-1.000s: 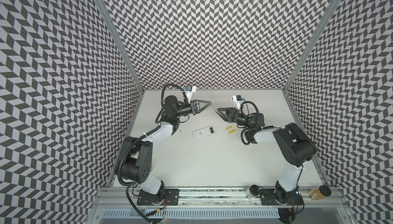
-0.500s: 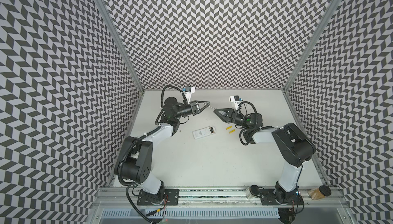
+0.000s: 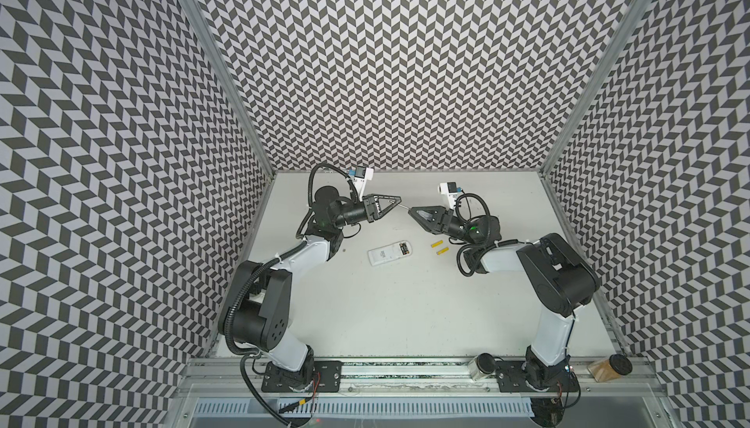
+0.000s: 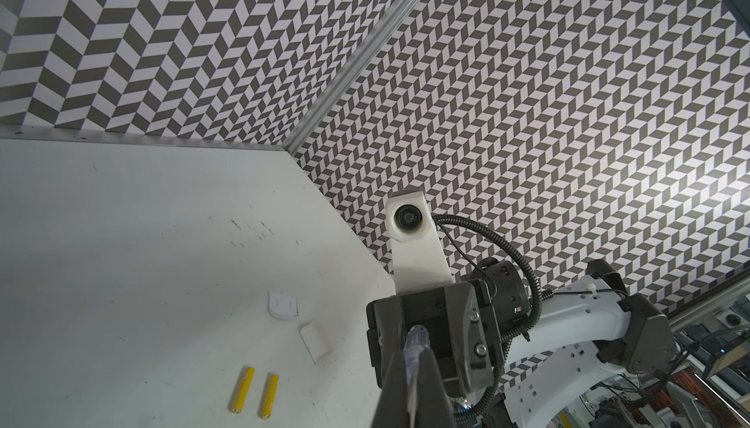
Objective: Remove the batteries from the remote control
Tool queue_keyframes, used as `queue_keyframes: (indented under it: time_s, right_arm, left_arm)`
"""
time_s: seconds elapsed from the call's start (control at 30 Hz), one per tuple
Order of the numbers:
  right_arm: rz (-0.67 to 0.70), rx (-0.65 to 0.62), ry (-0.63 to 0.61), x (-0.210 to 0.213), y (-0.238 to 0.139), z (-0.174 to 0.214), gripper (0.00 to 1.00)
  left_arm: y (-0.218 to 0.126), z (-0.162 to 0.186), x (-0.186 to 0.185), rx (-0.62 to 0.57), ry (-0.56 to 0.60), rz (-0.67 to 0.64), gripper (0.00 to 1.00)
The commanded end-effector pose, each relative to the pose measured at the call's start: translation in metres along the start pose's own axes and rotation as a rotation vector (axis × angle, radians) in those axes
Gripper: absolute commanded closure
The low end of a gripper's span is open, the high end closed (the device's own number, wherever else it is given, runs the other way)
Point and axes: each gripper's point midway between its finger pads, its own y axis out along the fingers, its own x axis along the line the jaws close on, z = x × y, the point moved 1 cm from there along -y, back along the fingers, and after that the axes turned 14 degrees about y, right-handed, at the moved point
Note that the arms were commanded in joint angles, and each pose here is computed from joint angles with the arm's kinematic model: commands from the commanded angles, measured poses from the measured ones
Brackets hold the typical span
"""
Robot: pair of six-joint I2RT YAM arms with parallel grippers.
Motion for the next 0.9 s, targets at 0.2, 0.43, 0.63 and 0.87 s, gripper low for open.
queue_keyframes:
  time_s: [0.2,0.43,0.63,0.87]
  right_arm:
    - [-0.212,0.051,-0.266,0.060,-0.004,0.014,0.72]
    - [-0.172,0.060,-0.272,0.052,-0.004,0.014,0.99]
    - [-0.087,0.031,-0.303,0.045,-0.021,0.008,1.00]
    - [0.095,-0.017,-0.410,0.039,-0.057,-0.005,1.00]
  left_arm:
    - [-0.001,-0.005,-0.003,-0.001,0.029,-0.004,1.00]
    - [-0.001,-0.008,-0.003,0.000,0.042,0.001,1.00]
    - [-0.004,-0.024,-0.004,0.045,0.137,-0.001,0.53]
    - [-0.009,-0.013,0.008,0.225,0.346,-0.071,0.31]
